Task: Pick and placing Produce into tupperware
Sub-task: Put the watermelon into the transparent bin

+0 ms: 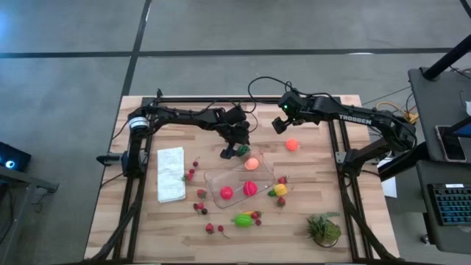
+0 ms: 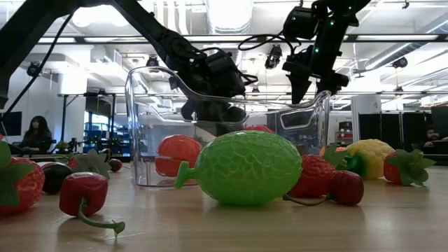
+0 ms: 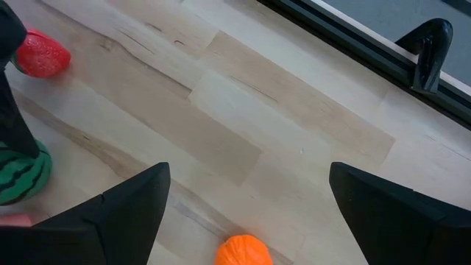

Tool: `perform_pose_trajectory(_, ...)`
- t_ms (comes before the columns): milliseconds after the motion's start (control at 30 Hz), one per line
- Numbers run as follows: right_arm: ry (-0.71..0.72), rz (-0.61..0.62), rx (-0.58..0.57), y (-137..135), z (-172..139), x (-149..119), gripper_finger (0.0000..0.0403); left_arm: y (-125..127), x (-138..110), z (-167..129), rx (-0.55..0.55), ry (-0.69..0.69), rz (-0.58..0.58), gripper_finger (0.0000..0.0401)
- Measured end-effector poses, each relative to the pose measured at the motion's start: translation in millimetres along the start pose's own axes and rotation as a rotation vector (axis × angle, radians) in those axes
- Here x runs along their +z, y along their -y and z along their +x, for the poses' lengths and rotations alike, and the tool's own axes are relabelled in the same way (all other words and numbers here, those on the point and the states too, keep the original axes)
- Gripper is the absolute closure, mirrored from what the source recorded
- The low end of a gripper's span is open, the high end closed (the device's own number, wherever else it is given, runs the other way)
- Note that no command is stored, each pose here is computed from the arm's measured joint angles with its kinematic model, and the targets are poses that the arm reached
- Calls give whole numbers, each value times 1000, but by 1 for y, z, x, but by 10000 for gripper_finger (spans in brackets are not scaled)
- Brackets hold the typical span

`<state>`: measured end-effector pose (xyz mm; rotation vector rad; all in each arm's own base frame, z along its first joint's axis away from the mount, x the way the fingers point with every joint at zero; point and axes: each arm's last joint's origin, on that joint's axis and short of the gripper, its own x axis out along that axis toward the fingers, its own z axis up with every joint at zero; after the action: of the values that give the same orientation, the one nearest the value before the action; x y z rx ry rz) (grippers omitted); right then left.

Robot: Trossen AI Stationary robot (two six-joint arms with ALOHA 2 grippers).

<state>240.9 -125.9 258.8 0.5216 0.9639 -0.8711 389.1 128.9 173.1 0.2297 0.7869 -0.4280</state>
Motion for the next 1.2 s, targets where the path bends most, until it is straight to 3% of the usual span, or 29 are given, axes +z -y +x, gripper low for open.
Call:
perform_pose_trajectory(200,0,0,0,0,0,0,38,3,-9,2,-31,-5,-70,84)
perform_pose_trajectory(967,0,0,0,0,0,0,38,4,-14,3,-38,-5,-77,85)
perform_pose_trajectory(1200,0,0,0,0,0,0,38,3,-16,5,-45,-8,-85,130)
